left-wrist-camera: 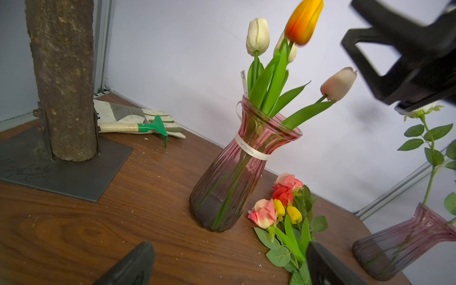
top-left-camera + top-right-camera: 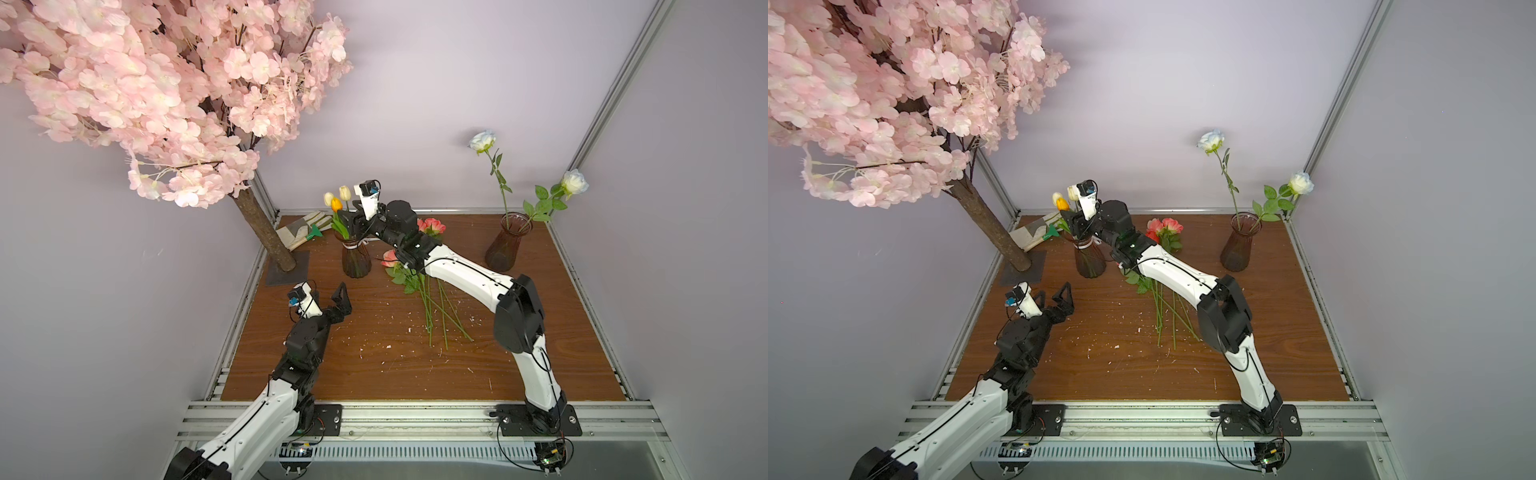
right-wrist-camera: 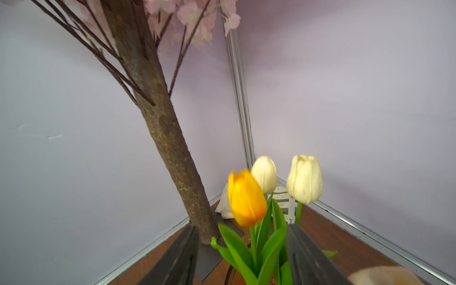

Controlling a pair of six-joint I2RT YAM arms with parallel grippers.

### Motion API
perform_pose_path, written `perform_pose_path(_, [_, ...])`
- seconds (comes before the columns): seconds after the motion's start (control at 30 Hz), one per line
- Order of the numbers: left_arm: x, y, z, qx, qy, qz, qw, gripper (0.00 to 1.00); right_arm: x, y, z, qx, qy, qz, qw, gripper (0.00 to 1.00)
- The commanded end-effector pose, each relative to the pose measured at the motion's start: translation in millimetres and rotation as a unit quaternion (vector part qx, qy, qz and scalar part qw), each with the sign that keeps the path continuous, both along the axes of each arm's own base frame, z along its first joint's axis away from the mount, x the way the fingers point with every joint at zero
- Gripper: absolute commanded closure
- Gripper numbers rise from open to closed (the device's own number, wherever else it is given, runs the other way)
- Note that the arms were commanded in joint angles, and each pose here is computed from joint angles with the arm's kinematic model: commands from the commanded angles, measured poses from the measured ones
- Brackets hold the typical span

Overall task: Arrange the flowers in different vases according to their variety
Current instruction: Insert the flower into the vase, then pick up the flower at the center of the board.

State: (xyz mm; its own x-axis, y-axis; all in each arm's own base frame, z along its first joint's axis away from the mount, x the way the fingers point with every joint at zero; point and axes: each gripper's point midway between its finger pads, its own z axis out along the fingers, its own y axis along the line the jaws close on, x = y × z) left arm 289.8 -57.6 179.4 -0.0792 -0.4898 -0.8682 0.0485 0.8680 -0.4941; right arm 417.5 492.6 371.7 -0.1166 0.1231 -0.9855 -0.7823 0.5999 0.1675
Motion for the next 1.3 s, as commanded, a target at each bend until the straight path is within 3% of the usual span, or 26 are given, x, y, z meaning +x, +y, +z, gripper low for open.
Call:
perform_pose_path(0.0, [2,-6,10,0.0,-0.016,-0.018,1.0,0.01,-33,-36,66,0.043,-0.034,-0.001,0.998,0.3])
perform_pose_path(0.1, [3,-11,11,0.003,-0.019,-0.031,0.999,0.01,-45,-62,56,0.027,-0.022,-0.026,0.999,0.18])
perform_pose_path(0.17, [3,-16,12,0.005,-0.021,-0.045,0.999,0.01,-52,-81,46,0.006,-0.014,-0.044,0.999,0.03])
perform_pose_path(0.2, [3,-19,12,0.006,-0.021,-0.049,0.999,0.01,-55,-88,39,-0.005,-0.009,-0.052,0.999,0.01])
perform_pose_path(0.53, [6,-47,10,0.026,-0.013,-0.097,0.995,0.01,-69,-175,-73,-0.119,0.108,-0.155,0.975,0.01])
perform_pose_path(0.87, [13,-57,-3,0.037,0.01,-0.114,0.993,0.01,-65,-253,-166,-0.163,0.242,-0.21,0.933,0.01])
perform_pose_path(1.17, [16,-56,-6,0.043,0.016,-0.11,0.993,0.01,-42,-284,-212,-0.176,0.315,-0.268,0.893,0.01])
perform_pose_path(1.27, [17,-57,-5,0.045,0.017,-0.113,0.992,0.01,-36,-276,-226,-0.217,0.326,-0.241,0.888,0.01])
